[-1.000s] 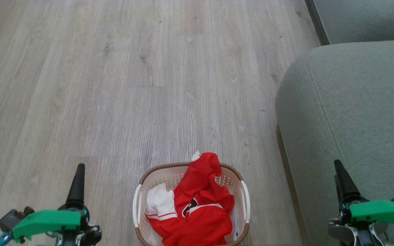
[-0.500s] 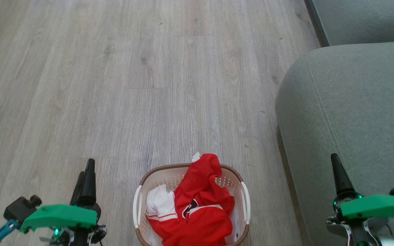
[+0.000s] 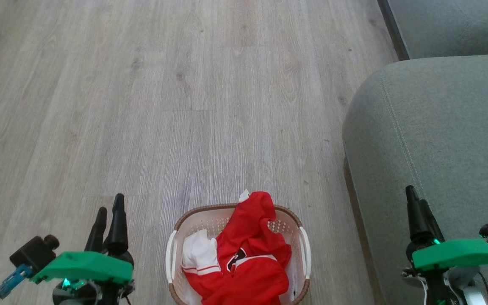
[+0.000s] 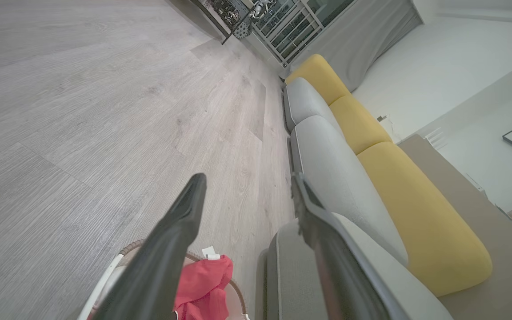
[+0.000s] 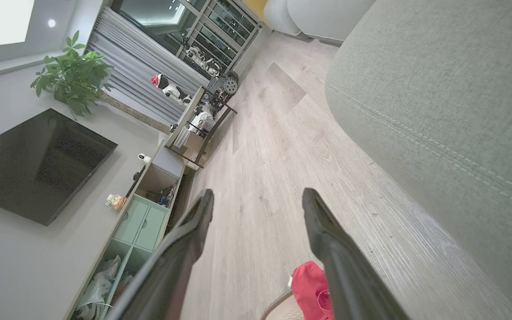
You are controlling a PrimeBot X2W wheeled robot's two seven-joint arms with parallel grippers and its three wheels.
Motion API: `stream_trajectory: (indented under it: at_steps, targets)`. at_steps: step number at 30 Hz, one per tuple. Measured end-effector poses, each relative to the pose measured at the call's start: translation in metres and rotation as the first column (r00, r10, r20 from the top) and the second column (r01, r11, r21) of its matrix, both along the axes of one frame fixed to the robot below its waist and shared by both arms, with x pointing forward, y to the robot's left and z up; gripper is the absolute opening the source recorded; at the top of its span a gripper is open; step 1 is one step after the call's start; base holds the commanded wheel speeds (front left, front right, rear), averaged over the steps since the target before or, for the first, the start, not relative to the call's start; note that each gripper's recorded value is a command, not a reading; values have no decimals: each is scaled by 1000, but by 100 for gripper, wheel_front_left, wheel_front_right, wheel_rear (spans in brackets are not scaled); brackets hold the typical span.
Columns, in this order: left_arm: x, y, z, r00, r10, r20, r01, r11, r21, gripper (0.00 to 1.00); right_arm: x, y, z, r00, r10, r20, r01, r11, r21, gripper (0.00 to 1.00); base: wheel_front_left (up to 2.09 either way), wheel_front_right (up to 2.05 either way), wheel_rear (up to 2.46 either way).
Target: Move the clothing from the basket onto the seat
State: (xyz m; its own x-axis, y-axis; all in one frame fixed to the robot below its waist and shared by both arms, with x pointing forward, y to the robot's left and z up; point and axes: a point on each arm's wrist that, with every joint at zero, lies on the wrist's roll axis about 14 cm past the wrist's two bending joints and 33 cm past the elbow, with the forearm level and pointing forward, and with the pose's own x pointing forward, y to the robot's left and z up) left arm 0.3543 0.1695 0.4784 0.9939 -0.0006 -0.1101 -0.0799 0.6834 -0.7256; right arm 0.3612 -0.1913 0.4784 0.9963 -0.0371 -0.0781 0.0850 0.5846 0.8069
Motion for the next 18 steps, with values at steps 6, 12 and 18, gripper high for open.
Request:
stream_trajectory:
  at_steps: [6,12,18]
  targets:
    - [0,-2,3,1000,-9,15,7,996,84,100,1,2,4,1000,12,15,-10,997,-74,100,0,0,0]
    - [-4,-5,2,1000,-24,17,21,985,173,100,1,5,8,999,24,29,-20,989,-147,100,0,0,0]
    - [-6,-6,2,999,-35,21,29,966,256,100,2,9,13,998,39,48,-28,976,-217,100,0,0,0]
